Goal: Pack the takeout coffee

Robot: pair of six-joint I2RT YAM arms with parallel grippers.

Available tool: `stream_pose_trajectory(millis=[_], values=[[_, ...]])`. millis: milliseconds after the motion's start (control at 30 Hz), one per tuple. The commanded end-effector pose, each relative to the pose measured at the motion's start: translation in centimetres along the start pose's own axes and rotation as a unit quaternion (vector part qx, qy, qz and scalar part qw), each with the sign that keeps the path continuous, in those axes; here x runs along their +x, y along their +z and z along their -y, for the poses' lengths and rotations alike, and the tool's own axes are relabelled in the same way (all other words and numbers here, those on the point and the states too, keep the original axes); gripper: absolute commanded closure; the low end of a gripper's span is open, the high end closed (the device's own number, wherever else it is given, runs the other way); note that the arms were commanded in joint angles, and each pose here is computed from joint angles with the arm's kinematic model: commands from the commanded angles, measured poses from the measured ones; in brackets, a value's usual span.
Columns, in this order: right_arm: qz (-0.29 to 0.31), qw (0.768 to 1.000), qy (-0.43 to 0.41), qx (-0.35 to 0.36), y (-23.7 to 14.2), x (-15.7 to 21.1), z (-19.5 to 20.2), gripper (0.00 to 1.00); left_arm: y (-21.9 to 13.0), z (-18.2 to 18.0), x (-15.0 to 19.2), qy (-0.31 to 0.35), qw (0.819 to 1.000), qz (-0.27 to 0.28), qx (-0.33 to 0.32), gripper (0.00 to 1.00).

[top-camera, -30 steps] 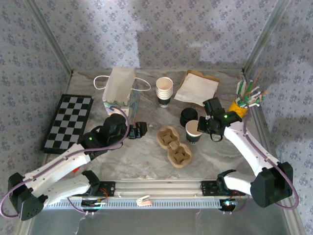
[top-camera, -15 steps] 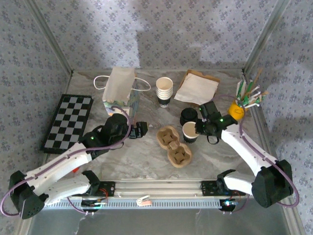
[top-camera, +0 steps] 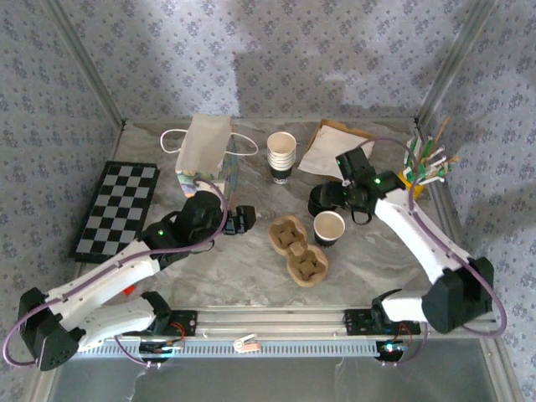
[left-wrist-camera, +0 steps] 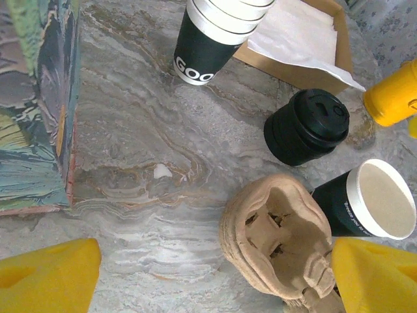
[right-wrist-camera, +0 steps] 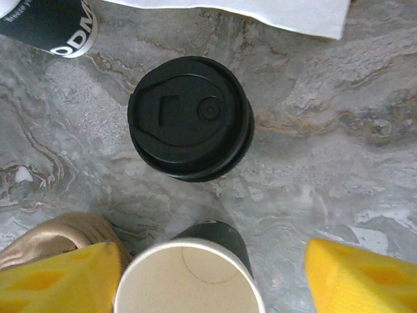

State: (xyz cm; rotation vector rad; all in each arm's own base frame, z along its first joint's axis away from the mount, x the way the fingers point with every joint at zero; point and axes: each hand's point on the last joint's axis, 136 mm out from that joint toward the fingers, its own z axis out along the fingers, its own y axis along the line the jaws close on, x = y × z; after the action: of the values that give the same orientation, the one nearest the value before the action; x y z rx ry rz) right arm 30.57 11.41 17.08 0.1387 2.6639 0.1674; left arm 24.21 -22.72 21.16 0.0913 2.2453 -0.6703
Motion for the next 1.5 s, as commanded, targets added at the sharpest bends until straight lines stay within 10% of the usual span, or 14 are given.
stream_pose_trajectory(millis=[0, 333, 1467], values=[[-0.024, 0.999, -0.019, 0.015, 1.0, -0.4, -0.4, 0.17, -0.2, 1.9, -1.7, 0.006, 1.0, 0.013, 0.02, 0.08], [-0.055, 0.996, -0.023, 0.06, 5.7, -2.1, -1.1, 0.04, 1.5, 2.4, -1.9, 0.007, 1.0, 0.009, 0.017, 0.08], [-0.074, 0.995, -0.023, 0.069, 8.5, -3.3, -2.1, 0.25, 2.0, 1.8, -2.0, 0.014, 1.0, 0.009, -0.005, 0.05]])
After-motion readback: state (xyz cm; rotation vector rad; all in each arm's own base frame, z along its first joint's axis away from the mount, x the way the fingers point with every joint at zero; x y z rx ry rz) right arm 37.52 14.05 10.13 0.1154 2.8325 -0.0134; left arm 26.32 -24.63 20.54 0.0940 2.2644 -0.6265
